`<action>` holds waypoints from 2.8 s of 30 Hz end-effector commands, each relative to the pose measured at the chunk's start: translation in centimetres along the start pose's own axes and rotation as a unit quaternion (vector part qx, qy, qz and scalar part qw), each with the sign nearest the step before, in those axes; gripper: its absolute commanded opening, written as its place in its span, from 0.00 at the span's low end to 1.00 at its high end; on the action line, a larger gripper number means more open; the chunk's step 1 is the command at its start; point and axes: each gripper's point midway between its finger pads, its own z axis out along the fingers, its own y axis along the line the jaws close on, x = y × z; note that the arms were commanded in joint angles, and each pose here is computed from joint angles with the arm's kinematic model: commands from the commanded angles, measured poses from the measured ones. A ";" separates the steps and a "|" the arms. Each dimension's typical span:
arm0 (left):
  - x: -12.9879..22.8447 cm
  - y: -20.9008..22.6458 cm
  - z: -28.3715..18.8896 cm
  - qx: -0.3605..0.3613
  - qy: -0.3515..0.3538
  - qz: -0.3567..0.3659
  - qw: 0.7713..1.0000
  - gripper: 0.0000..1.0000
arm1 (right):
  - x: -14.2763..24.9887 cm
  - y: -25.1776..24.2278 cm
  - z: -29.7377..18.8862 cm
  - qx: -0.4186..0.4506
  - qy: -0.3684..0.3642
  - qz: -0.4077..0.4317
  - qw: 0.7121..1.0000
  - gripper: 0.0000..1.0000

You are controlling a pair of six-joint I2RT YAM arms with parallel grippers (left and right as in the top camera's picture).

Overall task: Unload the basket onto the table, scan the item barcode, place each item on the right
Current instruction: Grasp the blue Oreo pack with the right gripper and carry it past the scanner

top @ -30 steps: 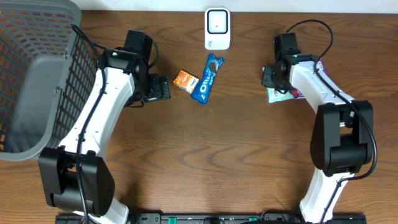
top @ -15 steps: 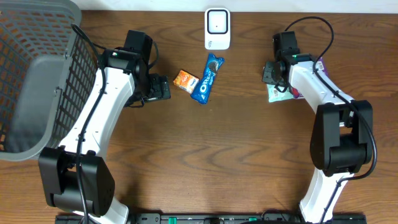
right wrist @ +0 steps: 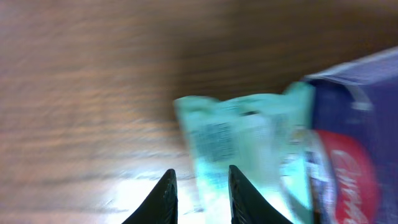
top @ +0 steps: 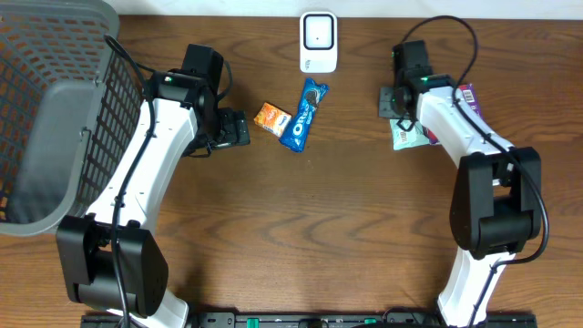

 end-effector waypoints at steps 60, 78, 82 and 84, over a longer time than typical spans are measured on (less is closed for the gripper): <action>0.0 0.3 -0.1 -0.006 -0.002 0.006 1.000 0.98 | 4.0 18.6 0.5 -0.237 0.115 0.077 0.961 0.47; 0.0 0.3 -0.1 -0.006 -0.002 0.006 1.000 0.98 | 1.4 12.0 0.5 -0.097 0.045 0.015 0.994 0.01; 0.0 0.3 -0.1 -0.006 -0.003 0.006 1.000 0.98 | -0.2 7.8 -3.4 0.020 -0.002 -0.026 0.999 0.01; 0.0 0.3 -0.1 -0.006 -0.003 0.006 1.000 0.98 | 0.1 6.4 -4.8 0.069 -0.006 -0.051 0.996 0.01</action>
